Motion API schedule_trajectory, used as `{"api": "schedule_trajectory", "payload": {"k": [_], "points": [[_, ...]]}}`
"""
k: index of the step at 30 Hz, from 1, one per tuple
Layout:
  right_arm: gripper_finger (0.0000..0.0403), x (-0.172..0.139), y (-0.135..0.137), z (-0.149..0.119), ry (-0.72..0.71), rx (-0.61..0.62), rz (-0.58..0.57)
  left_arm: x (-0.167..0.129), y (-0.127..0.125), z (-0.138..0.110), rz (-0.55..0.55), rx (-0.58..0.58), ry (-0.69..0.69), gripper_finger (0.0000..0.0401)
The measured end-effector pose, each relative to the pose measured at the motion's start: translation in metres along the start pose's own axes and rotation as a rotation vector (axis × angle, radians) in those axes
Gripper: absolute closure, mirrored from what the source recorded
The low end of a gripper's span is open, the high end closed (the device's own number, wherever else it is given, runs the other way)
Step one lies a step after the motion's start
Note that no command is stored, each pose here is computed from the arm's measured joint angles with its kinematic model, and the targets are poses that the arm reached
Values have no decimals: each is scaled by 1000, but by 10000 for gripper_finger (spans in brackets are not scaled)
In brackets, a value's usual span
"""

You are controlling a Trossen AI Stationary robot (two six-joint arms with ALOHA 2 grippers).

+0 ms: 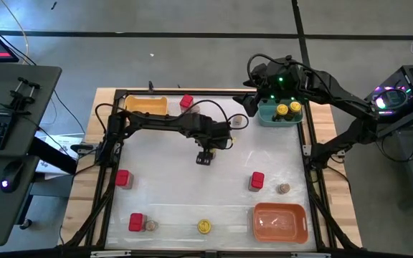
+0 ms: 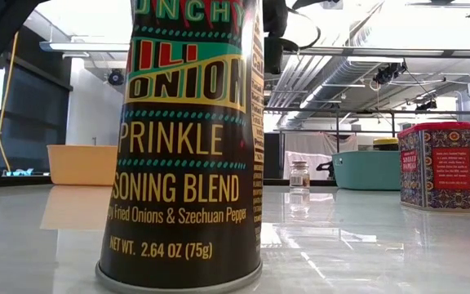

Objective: Sort spices by type
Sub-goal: Put the left yellow seasoning bottle into the green bin

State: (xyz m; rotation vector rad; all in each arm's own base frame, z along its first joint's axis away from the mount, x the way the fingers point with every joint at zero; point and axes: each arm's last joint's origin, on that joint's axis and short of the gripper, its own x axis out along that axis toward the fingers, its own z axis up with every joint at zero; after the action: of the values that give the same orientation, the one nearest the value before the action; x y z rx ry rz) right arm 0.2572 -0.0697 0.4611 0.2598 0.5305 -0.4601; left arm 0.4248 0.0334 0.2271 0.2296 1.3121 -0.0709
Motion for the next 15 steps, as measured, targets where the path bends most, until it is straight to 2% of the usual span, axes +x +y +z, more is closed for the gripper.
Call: {"api": "schedule_trajectory", "payload": {"k": [6, 10, 15], "points": [[50, 0, 0, 0, 1, 0, 2, -10, 0, -2, -11, -6, 38, 71], [50, 0, 0, 0, 0, -10, 2, -32, 2, -8, -16, -10, 45, 71], [50, 0, 0, 0, 1, -45, 6, -65, 8, -27, -64, -43, -36, 72]]}}
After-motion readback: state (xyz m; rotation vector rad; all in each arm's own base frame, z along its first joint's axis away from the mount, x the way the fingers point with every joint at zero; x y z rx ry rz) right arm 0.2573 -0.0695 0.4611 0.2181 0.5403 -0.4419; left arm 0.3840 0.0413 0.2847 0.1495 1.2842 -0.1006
